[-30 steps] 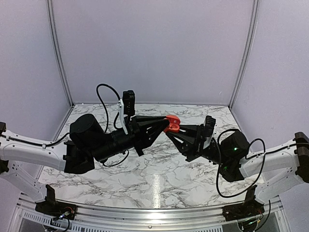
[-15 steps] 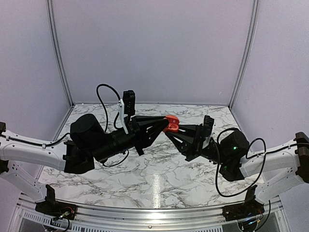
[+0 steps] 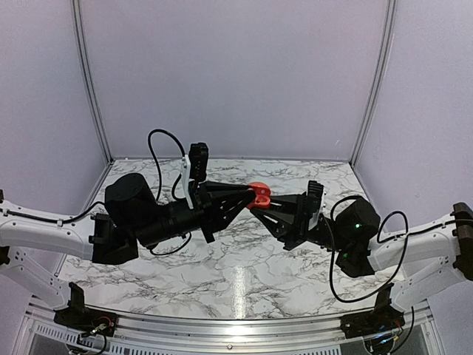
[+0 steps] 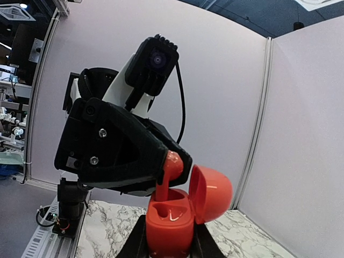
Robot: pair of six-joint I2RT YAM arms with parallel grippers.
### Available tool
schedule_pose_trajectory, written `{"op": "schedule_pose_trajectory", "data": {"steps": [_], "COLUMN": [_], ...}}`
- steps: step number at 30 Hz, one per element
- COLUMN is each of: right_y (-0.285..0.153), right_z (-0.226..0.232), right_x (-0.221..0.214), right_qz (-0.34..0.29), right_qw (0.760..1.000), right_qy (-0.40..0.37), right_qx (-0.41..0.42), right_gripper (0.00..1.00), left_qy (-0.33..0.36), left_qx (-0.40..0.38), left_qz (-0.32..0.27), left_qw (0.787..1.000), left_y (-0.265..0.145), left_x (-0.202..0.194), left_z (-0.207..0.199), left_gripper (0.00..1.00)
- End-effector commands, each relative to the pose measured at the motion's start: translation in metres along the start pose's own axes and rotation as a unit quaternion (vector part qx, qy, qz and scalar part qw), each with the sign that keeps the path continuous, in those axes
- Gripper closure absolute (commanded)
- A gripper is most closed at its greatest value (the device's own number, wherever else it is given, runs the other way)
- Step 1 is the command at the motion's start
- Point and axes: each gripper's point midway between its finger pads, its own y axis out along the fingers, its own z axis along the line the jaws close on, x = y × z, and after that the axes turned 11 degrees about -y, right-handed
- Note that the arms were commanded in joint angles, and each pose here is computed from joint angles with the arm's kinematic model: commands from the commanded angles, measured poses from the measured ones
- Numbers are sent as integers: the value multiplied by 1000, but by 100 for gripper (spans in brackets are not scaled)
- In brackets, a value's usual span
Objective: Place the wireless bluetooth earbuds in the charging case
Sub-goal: Place the left earbud in the left side groove of the charging case.
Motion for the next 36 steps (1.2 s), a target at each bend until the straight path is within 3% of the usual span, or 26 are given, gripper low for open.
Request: {"op": "schedule_pose_trajectory", "data": {"steps": [1,14,27,36], "right_y": [5,4,7,5], "right_z": [-4,-6,-9,-15], "right_x": [66,66,53,49], "right_qz": [-101,-103,-86,-84], "right_qw": [994,994,996,996], "right_qy": [-31,-21,-3,20], "right_qx": [14,7,-3,-20], "right_gripper": [100,100,100,100], "left_qy": [13,9,18,28], "left_qx": [69,114,63,66], "left_qz": [60,35,54,63], "left_qw": [996,993,996,995], "left_y": [-8,-9,-6,-9], "left_x": [-35,-21,-26,-26], "left_z": [34,48,30,30], "left_gripper": [92,78,66,40]}}
